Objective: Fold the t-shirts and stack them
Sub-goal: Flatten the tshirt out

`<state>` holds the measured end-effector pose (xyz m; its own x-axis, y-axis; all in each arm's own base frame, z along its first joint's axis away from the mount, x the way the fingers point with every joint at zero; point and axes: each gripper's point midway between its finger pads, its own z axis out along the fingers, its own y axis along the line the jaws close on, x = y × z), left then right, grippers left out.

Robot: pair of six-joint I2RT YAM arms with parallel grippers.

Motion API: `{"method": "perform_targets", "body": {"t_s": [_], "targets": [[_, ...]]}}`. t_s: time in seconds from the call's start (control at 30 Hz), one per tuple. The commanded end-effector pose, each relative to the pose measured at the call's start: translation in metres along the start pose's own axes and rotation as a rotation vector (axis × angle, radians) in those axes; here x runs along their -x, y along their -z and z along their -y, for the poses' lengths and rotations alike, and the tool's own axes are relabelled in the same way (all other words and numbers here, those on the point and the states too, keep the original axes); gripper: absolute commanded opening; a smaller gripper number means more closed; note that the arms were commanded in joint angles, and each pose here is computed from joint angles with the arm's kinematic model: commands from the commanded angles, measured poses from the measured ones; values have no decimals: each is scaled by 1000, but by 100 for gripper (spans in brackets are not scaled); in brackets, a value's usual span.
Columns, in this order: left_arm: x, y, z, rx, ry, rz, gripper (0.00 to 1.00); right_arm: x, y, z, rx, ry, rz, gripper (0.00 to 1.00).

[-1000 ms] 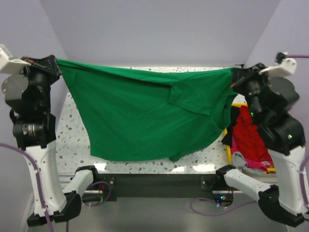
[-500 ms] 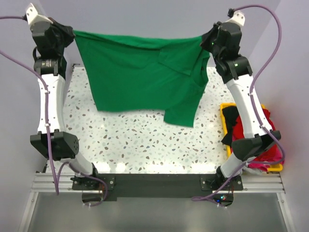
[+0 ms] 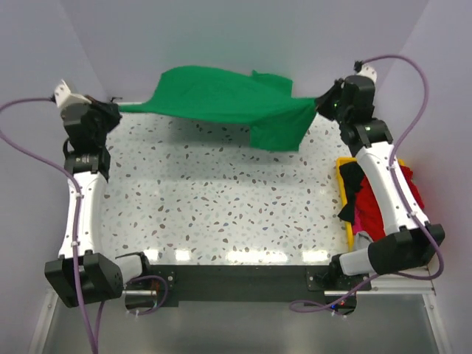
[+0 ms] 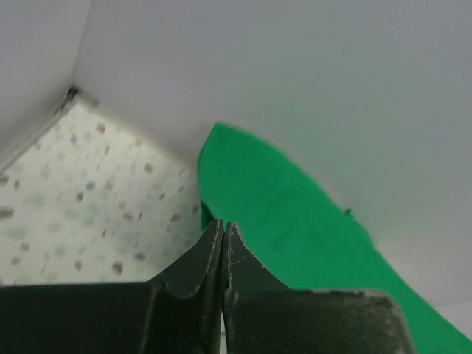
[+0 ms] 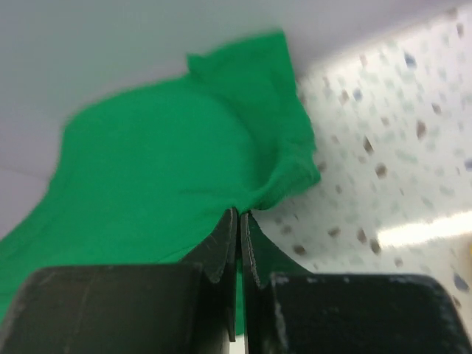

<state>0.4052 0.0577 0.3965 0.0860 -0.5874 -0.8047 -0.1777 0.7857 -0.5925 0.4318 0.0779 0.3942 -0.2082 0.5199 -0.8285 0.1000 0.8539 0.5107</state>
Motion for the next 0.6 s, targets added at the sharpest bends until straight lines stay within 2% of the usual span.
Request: {"method": "perform_targets", "body": {"t_s": [0.0,0.1,0.17,0.2,0.3,0.33,0.47,0.57], "targets": [[-83,-4,-64,134,33,-154,0,-89,-26,58,-110,0,-232,0],[-150,5,-112,238,50,-287,0,-157,-48,98,-196,22,-396,1],[-187,12,-139,295,55,-361,0,-188,-58,114,-230,38,-479,10],[-207,13,-152,327,57,-413,0,-218,-67,130,-268,46,-560,14],[-245,20,-178,402,61,-530,0,-260,-71,156,-338,69,-685,36],[-253,24,-183,424,71,-556,0,-266,-70,161,-350,65,-698,50],[-268,36,-193,465,93,-594,0,-282,-43,181,-398,64,-692,71],[-266,43,-195,481,101,-578,0,-281,-16,184,-390,44,-664,72]]}}
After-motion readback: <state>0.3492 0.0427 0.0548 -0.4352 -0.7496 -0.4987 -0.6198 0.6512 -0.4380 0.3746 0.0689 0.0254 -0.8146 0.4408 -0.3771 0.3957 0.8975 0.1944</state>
